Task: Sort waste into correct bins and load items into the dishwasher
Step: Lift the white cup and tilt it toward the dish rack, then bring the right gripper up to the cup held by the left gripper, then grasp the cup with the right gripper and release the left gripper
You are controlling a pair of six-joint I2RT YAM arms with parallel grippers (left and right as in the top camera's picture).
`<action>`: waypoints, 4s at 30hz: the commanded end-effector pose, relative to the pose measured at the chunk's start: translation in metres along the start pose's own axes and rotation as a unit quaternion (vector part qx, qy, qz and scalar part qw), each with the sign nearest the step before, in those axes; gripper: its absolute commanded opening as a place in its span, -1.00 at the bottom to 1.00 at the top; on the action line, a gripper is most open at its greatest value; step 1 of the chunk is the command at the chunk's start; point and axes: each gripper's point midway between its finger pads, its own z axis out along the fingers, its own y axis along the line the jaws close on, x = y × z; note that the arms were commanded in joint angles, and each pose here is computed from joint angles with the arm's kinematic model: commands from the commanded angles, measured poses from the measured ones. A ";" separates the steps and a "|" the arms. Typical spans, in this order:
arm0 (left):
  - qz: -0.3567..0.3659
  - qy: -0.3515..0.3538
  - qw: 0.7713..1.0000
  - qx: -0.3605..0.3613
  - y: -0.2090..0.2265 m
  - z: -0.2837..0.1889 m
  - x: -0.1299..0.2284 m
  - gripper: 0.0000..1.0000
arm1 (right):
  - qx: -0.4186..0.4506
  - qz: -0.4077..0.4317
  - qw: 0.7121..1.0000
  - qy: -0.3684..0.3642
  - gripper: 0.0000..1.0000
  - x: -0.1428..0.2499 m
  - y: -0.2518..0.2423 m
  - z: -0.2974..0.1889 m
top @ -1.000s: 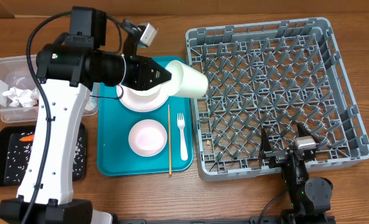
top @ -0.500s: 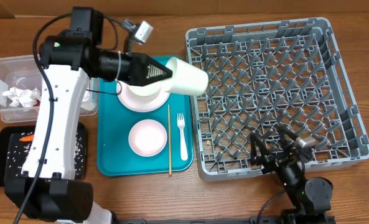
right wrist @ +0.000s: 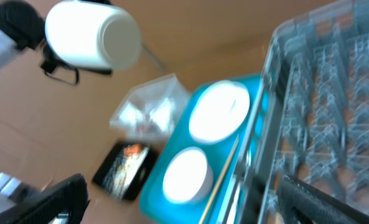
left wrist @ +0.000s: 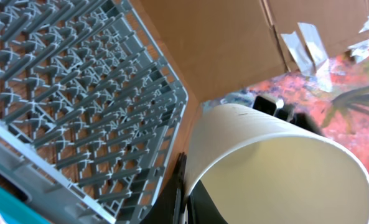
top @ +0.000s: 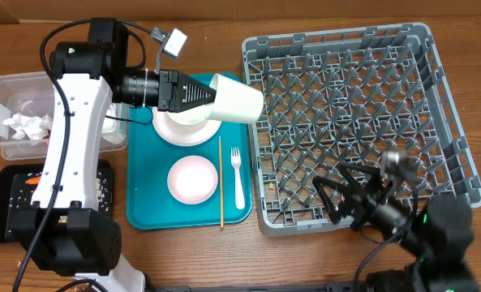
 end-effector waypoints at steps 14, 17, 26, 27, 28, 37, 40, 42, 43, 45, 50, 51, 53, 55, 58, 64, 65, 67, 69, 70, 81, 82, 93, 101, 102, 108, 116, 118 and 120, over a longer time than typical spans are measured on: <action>0.023 0.032 0.997 0.066 -0.027 0.035 0.010 -0.92 | -0.235 -0.057 0.958 0.151 0.78 -0.030 0.059 0.039; 0.027 0.035 0.997 0.069 -0.028 0.038 0.010 -0.91 | -0.309 -0.106 0.933 0.150 0.78 -0.028 0.072 0.034; 0.030 0.030 0.996 0.079 -0.032 0.038 0.008 -0.92 | -0.372 -0.150 0.905 0.140 0.77 -0.033 0.071 0.043; 0.030 0.030 0.996 0.079 -0.031 0.038 0.008 -0.92 | -0.377 -0.154 0.903 0.139 0.77 -0.034 0.072 0.044; 0.030 0.030 0.996 0.080 -0.032 0.038 0.008 -0.92 | -0.383 -0.161 0.899 0.137 0.77 -0.034 0.073 0.045; 0.044 0.039 0.995 0.086 -0.036 0.045 0.012 -0.92 | -0.405 -0.219 0.880 0.118 0.78 -0.038 0.080 0.054; 0.048 0.042 0.994 0.088 -0.037 0.048 0.013 -0.92 | -0.398 -0.227 0.882 0.113 0.79 -0.039 0.081 0.058; 0.051 0.046 0.993 0.091 -0.039 0.050 0.015 -0.92 | -0.387 -0.228 0.887 0.111 0.79 -0.040 0.080 0.062; 0.052 0.048 0.993 0.092 -0.040 0.052 0.015 -0.92 | -0.384 -0.229 0.888 0.110 0.79 -0.040 0.079 0.064; 0.053 0.050 0.993 0.094 -0.041 0.054 0.017 -0.92 | -0.377 -0.230 0.891 0.108 0.79 -0.040 0.079 0.066; 0.051 0.057 0.993 0.093 -0.042 0.057 0.019 -0.92 | -0.349 -0.225 0.903 0.107 0.81 -0.040 0.071 0.077; 0.051 0.059 0.993 0.090 -0.041 0.057 0.020 -0.92 | -0.344 -0.224 0.906 0.107 0.81 -0.041 0.069 0.079; 0.052 0.060 0.994 0.081 -0.037 0.056 0.020 -0.92 | -0.333 -0.221 0.911 0.107 0.86 -0.041 0.064 0.085; 0.052 0.062 0.994 0.073 -0.034 0.055 0.021 -0.92 | -0.321 -0.216 0.916 0.107 0.89 -0.041 0.058 0.090; 0.052 0.063 0.994 0.071 -0.034 0.055 0.021 -0.92 | -0.318 -0.208 0.918 0.113 0.97 -0.039 0.049 0.099; 0.035 0.054 0.996 0.065 -0.029 0.048 0.017 -0.92 | -0.316 -0.207 0.919 0.113 1.00 -0.039 0.042 0.107; 0.034 0.050 0.996 0.062 -0.028 0.046 0.015 -0.92 | -0.316 -0.206 0.919 0.114 1.00 -0.039 0.042 0.107; 0.029 0.041 0.997 0.057 -0.024 0.039 0.012 -0.92 | -0.315 -0.206 0.919 0.114 1.00 -0.039 0.042 0.107; 0.020 0.034 0.998 0.052 -0.021 0.033 0.010 -0.92 | -0.316 -0.206 0.919 0.113 1.00 -0.039 0.042 0.107; 0.015 0.033 0.998 0.050 -0.020 0.031 0.011 -0.92 | -0.316 -0.206 0.919 0.113 1.00 -0.039 0.042 0.107; 0.011 0.050 0.997 0.062 -0.028 0.042 0.018 -0.92 | -0.375 -0.246 0.889 0.098 1.00 -0.043 0.064 0.096; 0.012 0.050 0.996 0.069 -0.031 0.043 0.018 -0.92 | -0.367 -0.244 0.892 0.097 1.00 -0.044 0.062 0.098; 0.018 0.076 0.996 0.047 -0.026 0.052 0.028 -0.92 | -0.377 -0.242 0.889 0.098 1.00 -0.045 0.065 0.098; 0.015 0.077 0.996 0.045 -0.026 0.052 0.029 -0.92 | -0.390 -0.240 0.884 0.091 0.98 -0.054 0.075 0.093; 0.015 0.077 0.996 0.045 -0.026 0.052 0.029 -0.92 | -0.389 -0.238 0.885 0.093 0.98 -0.053 0.074 0.093; 0.015 0.077 0.996 0.046 -0.026 0.052 0.029 -0.92 | -0.389 -0.237 0.885 0.093 0.87 -0.053 0.074 0.094; 0.022 0.080 0.995 0.052 -0.029 0.056 0.029 -0.92 | -0.389 -0.237 0.885 0.093 0.79 -0.053 0.074 0.094; 0.025 0.082 0.995 0.054 -0.030 0.058 0.030 -0.92 | -0.389 -0.237 0.885 0.093 0.78 -0.053 0.074 0.094; 0.028 0.084 0.994 0.055 -0.031 0.060 0.030 -0.92 | -0.389 -0.238 0.885 0.092 0.77 -0.053 0.074 0.093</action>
